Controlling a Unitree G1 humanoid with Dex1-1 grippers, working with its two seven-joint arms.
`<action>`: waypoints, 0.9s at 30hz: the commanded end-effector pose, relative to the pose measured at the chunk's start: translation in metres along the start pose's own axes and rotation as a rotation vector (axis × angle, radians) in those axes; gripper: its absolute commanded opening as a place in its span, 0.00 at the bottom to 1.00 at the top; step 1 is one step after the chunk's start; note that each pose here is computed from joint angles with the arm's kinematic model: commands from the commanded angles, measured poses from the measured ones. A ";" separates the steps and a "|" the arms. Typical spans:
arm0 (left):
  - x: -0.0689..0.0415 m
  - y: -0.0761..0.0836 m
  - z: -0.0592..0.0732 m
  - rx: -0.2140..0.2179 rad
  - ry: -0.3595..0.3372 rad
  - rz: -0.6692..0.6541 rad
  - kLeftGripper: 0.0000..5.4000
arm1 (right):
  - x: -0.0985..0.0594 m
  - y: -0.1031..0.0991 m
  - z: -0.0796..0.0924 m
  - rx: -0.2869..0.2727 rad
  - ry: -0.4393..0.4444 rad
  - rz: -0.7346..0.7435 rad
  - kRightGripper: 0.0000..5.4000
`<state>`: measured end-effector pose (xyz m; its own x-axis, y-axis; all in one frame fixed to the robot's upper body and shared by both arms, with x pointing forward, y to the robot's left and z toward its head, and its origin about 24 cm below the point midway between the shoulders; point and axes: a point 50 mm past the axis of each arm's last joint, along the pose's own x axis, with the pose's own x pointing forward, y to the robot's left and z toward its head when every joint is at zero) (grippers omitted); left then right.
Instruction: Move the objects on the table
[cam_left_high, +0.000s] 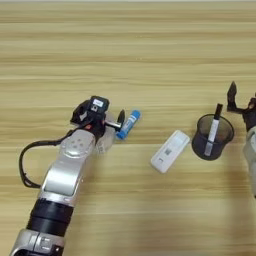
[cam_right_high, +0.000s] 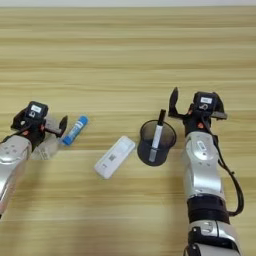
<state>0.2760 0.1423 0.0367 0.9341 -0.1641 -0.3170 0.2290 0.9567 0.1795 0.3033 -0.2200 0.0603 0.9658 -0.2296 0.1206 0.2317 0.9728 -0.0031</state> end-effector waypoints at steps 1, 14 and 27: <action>-0.008 0.009 -0.014 0.009 0.050 0.022 1.00 | 0.001 0.002 0.000 -0.001 0.008 0.000 1.00; -0.009 0.008 -0.029 -0.034 0.092 0.008 1.00 | 0.004 -0.009 -0.002 -0.021 0.018 -0.042 1.00; -0.009 0.003 -0.024 -0.010 0.082 -0.038 1.00 | 0.004 -0.009 -0.003 -0.022 0.022 -0.045 1.00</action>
<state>0.2638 0.1532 0.0170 0.9033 -0.1771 -0.3907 0.2529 0.9555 0.1517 0.3030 -0.2284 0.0556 0.9577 -0.2705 0.0977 0.2731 0.9619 -0.0137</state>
